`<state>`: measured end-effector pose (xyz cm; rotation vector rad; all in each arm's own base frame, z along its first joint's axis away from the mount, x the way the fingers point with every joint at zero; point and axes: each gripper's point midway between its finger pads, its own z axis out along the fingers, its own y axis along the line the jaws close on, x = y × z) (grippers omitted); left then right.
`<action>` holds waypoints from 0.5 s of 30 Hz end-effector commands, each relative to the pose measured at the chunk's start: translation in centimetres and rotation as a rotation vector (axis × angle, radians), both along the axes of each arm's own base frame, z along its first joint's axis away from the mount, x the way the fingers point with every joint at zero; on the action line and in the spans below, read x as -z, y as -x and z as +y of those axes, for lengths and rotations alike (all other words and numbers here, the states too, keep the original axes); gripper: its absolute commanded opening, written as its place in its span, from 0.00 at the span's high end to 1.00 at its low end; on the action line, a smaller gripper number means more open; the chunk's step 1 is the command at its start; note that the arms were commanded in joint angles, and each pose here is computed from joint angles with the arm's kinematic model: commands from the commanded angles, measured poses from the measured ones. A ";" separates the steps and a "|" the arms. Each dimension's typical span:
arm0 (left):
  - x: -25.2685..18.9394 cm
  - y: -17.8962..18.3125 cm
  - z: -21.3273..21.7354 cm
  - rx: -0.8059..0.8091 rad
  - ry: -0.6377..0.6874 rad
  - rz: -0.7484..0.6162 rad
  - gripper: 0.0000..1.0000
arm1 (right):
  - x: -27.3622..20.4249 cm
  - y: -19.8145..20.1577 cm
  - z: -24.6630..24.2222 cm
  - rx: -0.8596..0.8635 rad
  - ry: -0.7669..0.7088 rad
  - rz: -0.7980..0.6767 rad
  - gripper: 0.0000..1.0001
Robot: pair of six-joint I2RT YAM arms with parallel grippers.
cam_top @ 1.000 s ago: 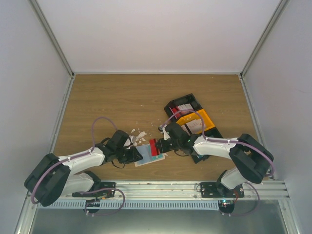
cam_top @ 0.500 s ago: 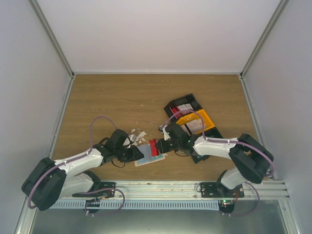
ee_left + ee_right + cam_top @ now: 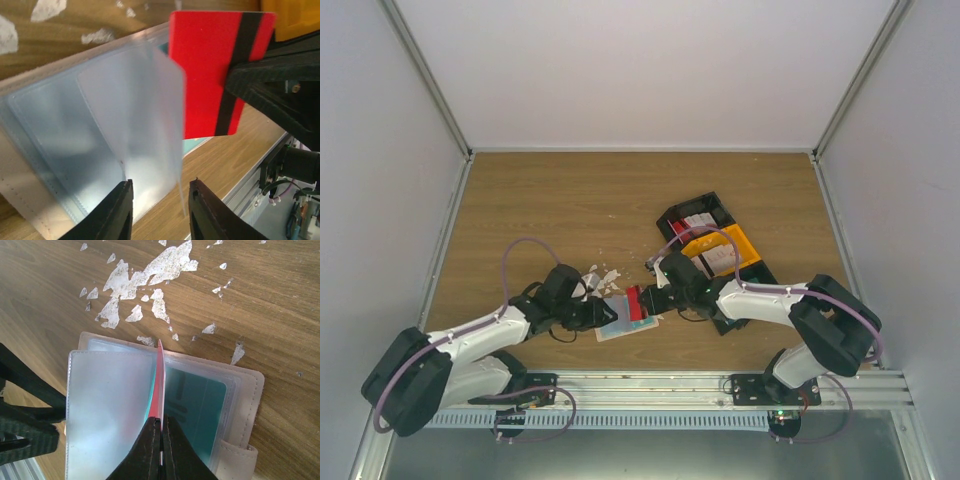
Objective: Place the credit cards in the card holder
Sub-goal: Insert the credit card into the card holder.
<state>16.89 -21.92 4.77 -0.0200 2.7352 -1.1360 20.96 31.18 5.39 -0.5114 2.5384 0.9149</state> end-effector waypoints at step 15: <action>-0.8 -0.6 0.0 -0.022 0.015 -0.039 0.49 | 1.2 0.4 -1.0 0.022 0.041 0.007 1.00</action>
